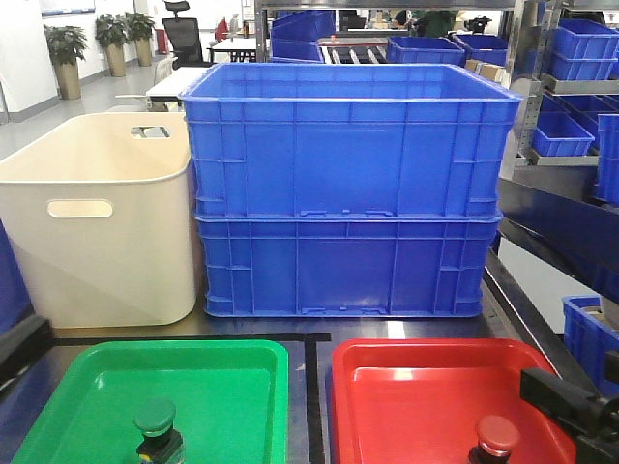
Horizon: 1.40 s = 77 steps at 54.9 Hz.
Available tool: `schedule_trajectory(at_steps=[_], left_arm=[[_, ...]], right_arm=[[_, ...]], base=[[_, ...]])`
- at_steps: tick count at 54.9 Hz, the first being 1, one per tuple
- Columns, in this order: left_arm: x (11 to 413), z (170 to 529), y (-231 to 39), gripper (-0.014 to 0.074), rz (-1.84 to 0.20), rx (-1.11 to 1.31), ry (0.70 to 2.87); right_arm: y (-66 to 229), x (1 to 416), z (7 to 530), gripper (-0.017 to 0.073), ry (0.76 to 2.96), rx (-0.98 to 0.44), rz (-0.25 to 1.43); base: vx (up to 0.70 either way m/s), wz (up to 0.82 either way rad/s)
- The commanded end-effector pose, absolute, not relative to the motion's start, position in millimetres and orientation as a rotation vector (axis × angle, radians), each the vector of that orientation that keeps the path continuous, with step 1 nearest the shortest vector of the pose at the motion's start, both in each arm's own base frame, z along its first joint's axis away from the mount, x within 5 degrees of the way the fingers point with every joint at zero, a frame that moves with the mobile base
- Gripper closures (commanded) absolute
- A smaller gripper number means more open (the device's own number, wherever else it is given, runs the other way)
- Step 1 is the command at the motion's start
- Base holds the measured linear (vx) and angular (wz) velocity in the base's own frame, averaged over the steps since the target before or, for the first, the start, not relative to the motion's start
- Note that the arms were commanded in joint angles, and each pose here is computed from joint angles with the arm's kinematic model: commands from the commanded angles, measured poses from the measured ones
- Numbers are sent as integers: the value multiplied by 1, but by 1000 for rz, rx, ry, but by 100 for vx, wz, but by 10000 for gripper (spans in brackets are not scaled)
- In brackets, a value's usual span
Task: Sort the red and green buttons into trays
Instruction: 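Open both grippers to release the buttons in the trays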
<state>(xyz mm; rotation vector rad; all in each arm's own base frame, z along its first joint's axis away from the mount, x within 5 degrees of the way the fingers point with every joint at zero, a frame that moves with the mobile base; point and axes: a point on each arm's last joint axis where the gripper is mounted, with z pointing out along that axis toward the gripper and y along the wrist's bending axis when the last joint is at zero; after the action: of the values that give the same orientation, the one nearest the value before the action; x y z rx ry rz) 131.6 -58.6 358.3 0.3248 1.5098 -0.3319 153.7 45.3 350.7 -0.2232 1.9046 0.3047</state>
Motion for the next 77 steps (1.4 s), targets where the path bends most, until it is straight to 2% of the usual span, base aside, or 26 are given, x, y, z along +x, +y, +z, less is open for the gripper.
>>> schedule_trajectory(at_steps=[1, 26, 36, 47, 55, 70, 77], left_arm=[[120, 376, -55, 29, -363, 300, 1424], [117, 378, -53, 29, -362, 297, 1418], [114, 374, -48, 67, -251, 355, 1427], [93, 351, -26, 183, -194, 226, 1466], [73, 307, -12, 315, -141, 111, 1468], [58, 217, -6, 576, -154, 3, 1480], [54, 203, -3, 601, -102, -14, 1575]], right_arm=[[43, 153, 369, -23, 1795, -199, 294], [43, 153, 369, -23, 1796, -199, 294], [43, 153, 369, -23, 1796, -199, 294], [43, 153, 369, -23, 1796, -199, 294], [43, 153, 369, -23, 1796, -199, 294], [43, 153, 369, -23, 1796, -199, 294], [43, 153, 369, -23, 1794, -198, 294]], base=[[0, 0], [0, 0], [0, 0], [0, 0], [0, 0], [0, 0], [0, 0]])
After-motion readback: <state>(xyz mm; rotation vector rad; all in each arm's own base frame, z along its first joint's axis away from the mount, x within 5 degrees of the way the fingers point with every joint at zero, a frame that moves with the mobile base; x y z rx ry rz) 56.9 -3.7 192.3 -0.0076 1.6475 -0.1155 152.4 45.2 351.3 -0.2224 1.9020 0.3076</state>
